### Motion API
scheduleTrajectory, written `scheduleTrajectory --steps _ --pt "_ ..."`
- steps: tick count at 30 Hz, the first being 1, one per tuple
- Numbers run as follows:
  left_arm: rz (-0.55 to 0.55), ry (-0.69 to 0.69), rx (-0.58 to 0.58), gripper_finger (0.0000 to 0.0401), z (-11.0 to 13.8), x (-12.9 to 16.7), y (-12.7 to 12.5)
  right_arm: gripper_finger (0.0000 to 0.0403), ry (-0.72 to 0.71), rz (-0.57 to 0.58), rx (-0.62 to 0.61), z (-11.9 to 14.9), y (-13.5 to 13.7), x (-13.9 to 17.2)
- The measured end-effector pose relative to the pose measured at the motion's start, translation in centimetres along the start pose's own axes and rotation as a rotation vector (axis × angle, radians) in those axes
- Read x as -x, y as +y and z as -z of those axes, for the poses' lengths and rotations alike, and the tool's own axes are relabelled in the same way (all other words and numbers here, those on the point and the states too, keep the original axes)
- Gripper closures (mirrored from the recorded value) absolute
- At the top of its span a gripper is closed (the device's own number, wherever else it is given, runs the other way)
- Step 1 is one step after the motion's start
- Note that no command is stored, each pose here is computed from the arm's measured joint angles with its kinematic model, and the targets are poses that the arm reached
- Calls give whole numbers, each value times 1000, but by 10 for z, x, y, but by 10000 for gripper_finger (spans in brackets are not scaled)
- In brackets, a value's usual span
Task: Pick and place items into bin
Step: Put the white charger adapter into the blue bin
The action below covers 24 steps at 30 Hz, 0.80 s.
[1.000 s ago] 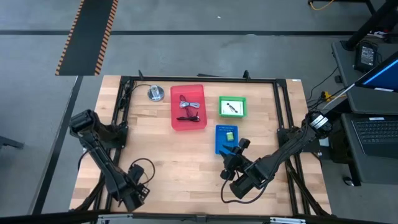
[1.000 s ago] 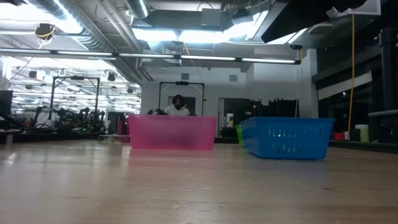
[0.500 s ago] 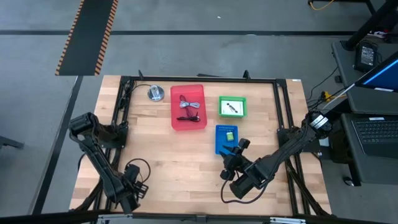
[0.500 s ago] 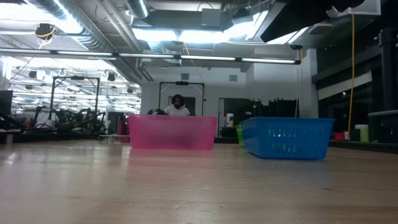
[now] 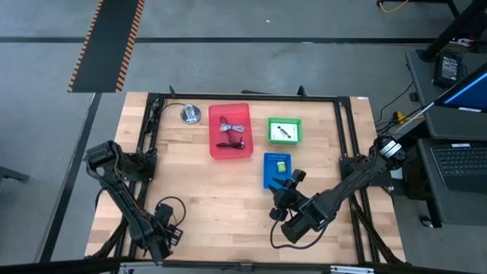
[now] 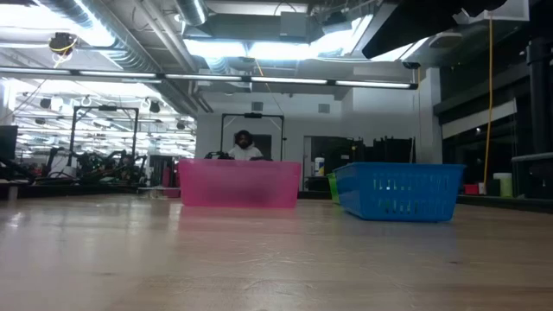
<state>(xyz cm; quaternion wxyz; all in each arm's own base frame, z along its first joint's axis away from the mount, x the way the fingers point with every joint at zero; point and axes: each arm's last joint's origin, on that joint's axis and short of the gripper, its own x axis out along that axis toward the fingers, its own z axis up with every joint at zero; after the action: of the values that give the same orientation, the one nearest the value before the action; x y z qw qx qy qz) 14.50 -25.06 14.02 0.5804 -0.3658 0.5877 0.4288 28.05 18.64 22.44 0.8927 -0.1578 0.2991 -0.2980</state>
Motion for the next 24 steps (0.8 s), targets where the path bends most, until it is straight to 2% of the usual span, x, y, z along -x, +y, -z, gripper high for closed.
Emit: scheduleTrajectory --steps 4,8,17,24 --pt "3 3 -41 209 0 0 0 292 0 0 0 0 0 0" --pt "18 -14 -90 211 0 1 0 292 0 0 0 0 0 0" --pt "194 -131 -194 211 -8 21 -1 292 0 0 1 0 0 0" --pt "303 -231 -296 211 -24 45 1 292 0 0 5 0 0 0"
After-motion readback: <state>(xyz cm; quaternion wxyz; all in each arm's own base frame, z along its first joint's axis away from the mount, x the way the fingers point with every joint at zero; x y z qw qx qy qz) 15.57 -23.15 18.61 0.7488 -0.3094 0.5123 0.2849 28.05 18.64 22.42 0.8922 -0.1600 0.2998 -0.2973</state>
